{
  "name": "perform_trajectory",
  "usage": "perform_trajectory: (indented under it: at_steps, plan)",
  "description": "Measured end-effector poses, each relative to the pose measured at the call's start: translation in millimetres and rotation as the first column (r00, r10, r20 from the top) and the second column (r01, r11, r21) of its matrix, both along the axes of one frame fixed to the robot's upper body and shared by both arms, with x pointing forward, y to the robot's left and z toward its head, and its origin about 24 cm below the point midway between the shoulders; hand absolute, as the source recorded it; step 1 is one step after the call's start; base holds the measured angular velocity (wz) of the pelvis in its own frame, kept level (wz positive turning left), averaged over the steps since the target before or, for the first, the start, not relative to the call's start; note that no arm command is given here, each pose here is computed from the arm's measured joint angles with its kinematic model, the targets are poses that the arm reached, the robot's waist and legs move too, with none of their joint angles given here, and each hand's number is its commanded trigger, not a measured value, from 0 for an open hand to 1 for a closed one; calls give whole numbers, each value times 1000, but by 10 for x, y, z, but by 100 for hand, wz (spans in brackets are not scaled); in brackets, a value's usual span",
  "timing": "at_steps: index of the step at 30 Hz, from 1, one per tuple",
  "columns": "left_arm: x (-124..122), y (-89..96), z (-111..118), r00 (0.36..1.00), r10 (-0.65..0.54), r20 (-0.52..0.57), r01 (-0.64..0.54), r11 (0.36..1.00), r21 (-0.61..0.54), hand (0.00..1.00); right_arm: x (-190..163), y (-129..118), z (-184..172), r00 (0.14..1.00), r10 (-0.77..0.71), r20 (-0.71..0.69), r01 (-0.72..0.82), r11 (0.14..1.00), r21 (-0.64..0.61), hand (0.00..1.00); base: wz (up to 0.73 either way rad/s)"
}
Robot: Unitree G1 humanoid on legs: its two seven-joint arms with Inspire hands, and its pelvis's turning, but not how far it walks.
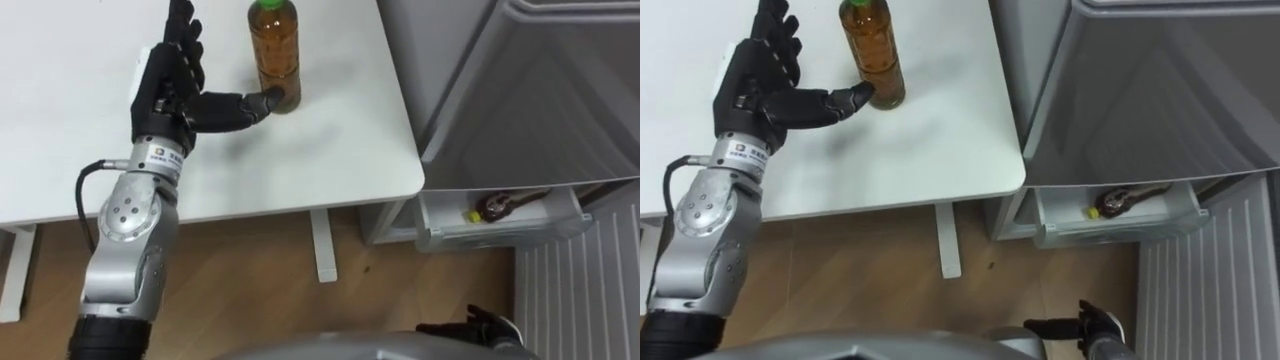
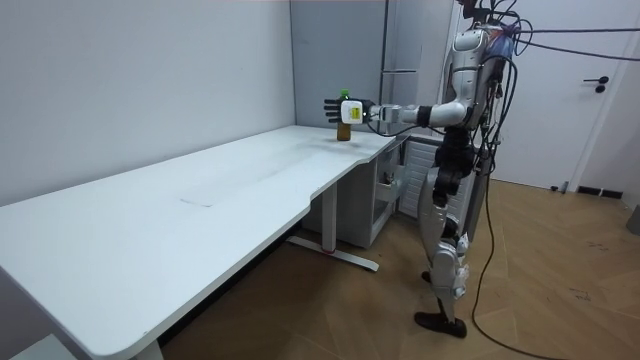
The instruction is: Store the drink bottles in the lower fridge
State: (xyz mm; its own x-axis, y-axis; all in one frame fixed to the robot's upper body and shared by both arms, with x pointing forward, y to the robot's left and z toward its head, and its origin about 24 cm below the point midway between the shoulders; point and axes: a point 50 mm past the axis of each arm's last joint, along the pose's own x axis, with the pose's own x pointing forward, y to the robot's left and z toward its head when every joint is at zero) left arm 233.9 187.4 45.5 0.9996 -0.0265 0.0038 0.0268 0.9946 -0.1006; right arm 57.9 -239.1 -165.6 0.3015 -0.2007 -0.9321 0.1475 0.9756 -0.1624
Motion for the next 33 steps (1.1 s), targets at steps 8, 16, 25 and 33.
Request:
perform_trajectory:
  at_steps: [8,16,25,33]
  plan:
    - [13,3,-36,1000,-4,-23,3,999,-39,0,-21,-2,0,1000,-10,-7,10,1000,2,0,0]
    - [294,-11,30,1000,-4,-7,4,999,-39,0,-51,-16,5,999,-46,-1,46,999,-14,0,-4]
    - [429,51,-54,998,25,-58,-33,989,-141,0,-43,-34,13,999,-41,7,41,999,3,0,-5]
    - [425,103,-88,996,44,-74,-58,979,-195,0,-23,-40,19,999,-41,17,41,999,11,0,-9]
